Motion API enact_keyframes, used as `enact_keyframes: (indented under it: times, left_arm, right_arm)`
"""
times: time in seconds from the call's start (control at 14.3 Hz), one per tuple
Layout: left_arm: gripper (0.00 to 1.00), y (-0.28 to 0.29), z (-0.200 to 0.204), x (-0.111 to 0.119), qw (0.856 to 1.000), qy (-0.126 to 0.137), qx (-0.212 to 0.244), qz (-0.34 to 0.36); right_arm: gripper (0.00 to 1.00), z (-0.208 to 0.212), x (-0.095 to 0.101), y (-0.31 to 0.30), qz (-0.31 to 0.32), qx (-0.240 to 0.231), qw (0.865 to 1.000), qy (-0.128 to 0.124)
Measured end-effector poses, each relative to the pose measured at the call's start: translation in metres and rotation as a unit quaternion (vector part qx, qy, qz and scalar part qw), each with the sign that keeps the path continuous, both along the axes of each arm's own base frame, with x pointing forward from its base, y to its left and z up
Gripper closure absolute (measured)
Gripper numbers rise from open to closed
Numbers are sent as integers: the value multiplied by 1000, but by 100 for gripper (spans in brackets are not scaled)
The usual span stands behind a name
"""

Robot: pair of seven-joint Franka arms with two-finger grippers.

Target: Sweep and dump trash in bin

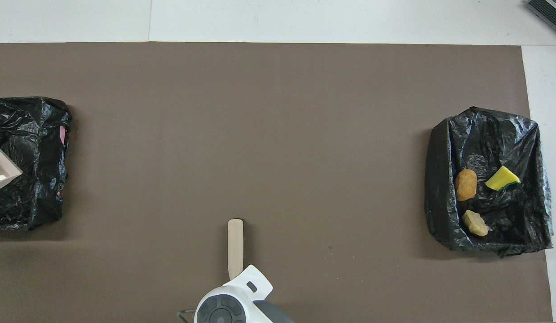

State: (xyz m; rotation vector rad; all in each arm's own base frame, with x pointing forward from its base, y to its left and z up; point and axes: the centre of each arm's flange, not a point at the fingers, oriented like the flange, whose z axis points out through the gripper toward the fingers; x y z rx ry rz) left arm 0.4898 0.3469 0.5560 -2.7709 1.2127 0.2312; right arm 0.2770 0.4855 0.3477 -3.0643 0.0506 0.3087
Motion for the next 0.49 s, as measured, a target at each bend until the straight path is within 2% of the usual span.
enact_keyframes:
  times: [0.35,0.49]
  left_arm:
    - [68,7,11,5,993,39,80,-82]
    - [68,1,13,13,986,52,105,-119]
  right_arm:
    - [72,-1,3,-1,0,2,1000,-1]
    - [54,3,5,1,-1,5,1000,-3]
